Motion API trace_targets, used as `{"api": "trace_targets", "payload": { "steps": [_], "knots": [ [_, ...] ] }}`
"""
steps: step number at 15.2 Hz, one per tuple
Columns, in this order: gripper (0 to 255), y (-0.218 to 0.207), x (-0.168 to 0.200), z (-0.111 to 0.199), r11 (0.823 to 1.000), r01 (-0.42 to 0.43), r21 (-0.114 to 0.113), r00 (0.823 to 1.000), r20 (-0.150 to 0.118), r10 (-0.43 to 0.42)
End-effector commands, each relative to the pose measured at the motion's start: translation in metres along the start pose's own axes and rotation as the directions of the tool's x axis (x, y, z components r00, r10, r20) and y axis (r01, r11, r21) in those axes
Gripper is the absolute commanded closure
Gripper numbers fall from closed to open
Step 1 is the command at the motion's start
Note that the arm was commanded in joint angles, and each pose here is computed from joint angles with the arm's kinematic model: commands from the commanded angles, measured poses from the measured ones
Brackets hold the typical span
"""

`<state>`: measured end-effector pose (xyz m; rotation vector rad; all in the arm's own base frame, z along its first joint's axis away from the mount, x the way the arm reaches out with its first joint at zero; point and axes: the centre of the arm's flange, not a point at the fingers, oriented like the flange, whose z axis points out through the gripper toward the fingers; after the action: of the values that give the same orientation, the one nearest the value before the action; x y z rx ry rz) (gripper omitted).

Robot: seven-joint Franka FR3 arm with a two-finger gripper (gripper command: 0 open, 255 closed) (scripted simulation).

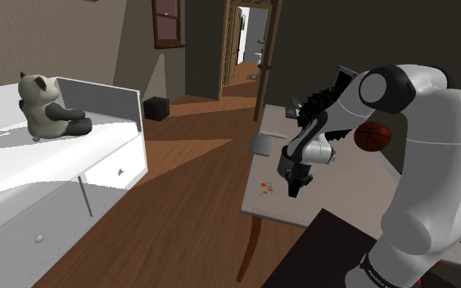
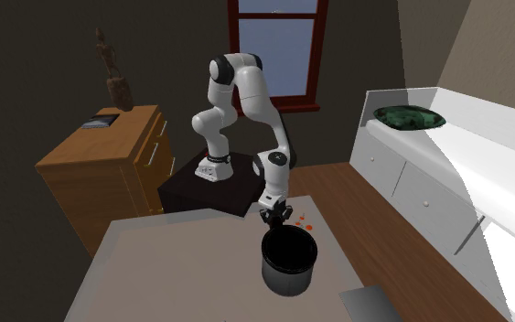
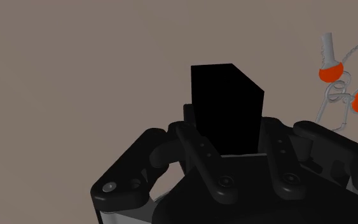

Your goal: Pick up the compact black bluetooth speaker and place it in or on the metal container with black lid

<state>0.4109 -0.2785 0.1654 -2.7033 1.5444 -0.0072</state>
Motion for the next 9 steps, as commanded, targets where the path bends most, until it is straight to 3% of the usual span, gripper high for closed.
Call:
{"api": "trace_targets", "payload": {
  "steps": [1, 5, 9],
  "knots": [
    [255, -0.001, 0.0, 0.0, 1.0, 0.001, 0.0, 1.0, -0.001, -0.001],
    [255, -0.001, 0.0, 0.0, 1.0, 0.001, 0.0, 1.0, -0.001, -0.001],
    [255, -0.001, 0.0, -0.021, 1.0, 0.001, 0.0, 1.0, -0.001, -0.001]
  ]
}}
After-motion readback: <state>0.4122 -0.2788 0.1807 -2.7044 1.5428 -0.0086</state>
